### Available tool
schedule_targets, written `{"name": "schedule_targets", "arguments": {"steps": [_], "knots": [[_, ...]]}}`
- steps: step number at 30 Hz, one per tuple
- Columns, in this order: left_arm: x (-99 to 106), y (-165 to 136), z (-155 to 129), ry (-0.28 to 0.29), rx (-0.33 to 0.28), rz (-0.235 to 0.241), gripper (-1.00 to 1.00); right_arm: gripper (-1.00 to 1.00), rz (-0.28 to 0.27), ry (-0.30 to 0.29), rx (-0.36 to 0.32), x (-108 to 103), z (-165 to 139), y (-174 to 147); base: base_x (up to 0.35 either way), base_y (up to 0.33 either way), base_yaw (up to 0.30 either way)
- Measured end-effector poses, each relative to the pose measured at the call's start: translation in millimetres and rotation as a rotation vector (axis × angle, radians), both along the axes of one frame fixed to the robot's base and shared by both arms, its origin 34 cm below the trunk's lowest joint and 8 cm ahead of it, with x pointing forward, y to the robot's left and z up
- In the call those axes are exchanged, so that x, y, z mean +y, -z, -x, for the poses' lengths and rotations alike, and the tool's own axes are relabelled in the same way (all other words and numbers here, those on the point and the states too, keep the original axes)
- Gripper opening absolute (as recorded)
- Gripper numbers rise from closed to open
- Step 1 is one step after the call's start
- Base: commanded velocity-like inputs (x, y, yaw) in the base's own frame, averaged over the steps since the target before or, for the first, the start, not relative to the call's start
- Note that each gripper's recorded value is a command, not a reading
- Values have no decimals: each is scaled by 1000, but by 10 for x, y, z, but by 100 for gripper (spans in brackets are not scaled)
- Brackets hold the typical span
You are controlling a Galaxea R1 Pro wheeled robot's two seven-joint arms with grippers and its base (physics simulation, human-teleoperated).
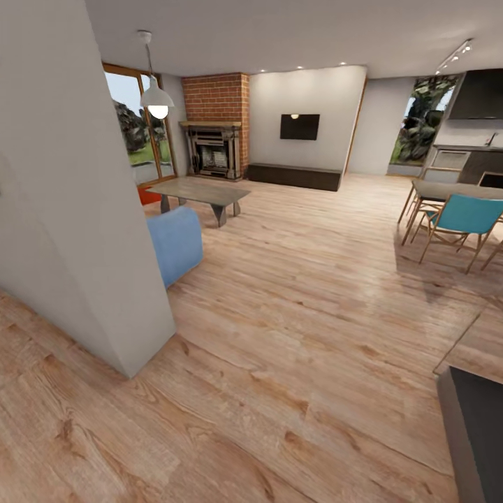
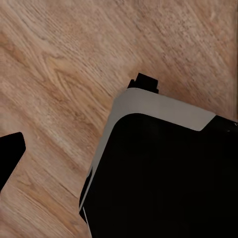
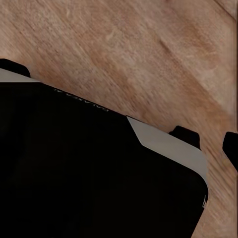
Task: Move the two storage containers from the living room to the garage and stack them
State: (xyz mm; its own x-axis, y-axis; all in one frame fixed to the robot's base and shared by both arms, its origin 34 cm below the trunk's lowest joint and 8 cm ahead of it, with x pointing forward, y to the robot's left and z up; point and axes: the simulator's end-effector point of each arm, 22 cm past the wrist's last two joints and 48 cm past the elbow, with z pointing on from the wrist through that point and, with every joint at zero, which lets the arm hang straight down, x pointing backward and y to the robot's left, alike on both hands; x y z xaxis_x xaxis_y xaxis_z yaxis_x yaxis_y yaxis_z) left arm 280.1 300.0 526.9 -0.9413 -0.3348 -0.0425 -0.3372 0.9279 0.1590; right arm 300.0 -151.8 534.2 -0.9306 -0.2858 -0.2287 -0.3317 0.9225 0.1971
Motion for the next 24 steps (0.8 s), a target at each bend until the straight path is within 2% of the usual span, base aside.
{"name": "schedule_targets", "arguments": {"steps": [24], "knots": [[-11,1,9,0,3,2,100,100,1,2,-1,-9,-8,0,339,1,0]]}}
